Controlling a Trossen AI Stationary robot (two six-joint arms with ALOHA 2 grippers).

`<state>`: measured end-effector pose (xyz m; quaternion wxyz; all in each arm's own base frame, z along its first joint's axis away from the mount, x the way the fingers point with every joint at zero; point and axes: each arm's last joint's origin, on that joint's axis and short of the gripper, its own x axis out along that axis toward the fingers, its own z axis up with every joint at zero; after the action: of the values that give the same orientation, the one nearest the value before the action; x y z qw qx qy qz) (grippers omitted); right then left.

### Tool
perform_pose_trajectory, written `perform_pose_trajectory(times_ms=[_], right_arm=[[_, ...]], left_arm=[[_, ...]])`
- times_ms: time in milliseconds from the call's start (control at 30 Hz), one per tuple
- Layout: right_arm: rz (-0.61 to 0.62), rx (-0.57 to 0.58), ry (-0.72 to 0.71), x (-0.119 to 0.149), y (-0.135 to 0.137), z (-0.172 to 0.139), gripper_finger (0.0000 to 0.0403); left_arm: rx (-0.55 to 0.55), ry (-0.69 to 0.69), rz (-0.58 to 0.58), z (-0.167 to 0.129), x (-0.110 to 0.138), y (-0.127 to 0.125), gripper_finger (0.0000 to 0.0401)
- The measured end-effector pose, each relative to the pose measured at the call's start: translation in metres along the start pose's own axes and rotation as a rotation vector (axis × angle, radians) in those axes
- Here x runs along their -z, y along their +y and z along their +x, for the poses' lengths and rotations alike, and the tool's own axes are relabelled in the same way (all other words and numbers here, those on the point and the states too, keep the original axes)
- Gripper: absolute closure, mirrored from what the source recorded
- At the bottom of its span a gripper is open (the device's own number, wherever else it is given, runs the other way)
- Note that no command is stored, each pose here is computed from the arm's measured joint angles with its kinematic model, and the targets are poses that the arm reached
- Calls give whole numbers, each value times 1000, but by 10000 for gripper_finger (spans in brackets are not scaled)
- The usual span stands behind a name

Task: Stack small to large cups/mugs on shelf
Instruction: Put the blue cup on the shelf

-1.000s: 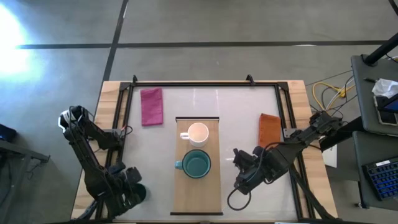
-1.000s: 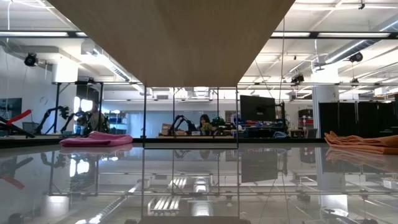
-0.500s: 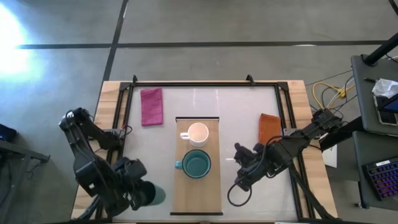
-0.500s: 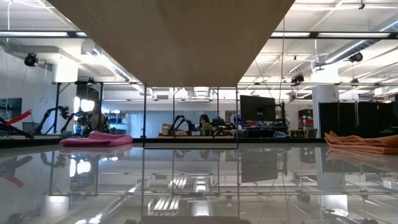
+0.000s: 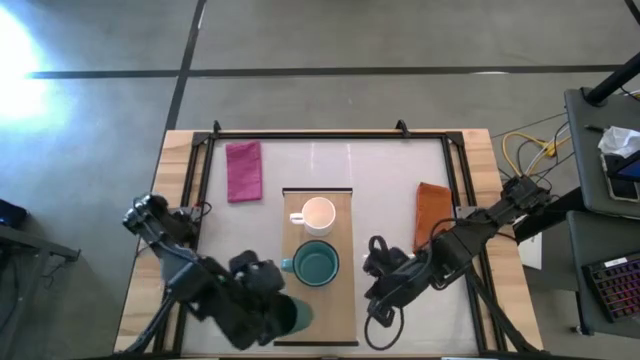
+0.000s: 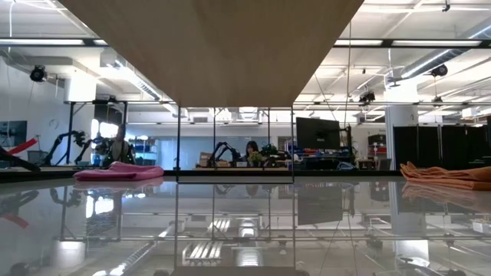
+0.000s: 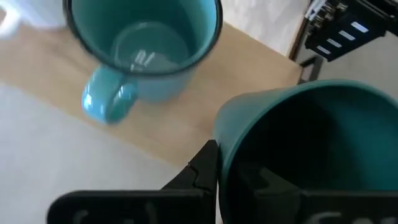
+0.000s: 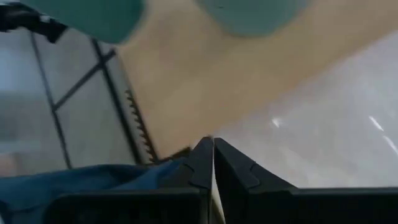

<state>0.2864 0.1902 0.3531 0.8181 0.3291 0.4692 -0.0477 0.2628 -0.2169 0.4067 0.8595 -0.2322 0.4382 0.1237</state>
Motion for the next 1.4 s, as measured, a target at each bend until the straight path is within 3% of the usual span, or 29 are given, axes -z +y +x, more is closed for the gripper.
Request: perform_pose_trajectory(times_ms=[267,400,833,1400], right_arm=[[-18,-87,-23,8,20,24,394],[-21,-77,-63,8,22,35,394],[-37,-169,-160,-1,37,65,394],[-28,-143,-147,0,35,80,394]], left_arm=[[-2,-27,67,33,-20,-11,401],[5,-5,71,43,-21,-14,401],[42,-4,47,47,-24,-18,399],[35,-14,28,50,-30,-15,296]])
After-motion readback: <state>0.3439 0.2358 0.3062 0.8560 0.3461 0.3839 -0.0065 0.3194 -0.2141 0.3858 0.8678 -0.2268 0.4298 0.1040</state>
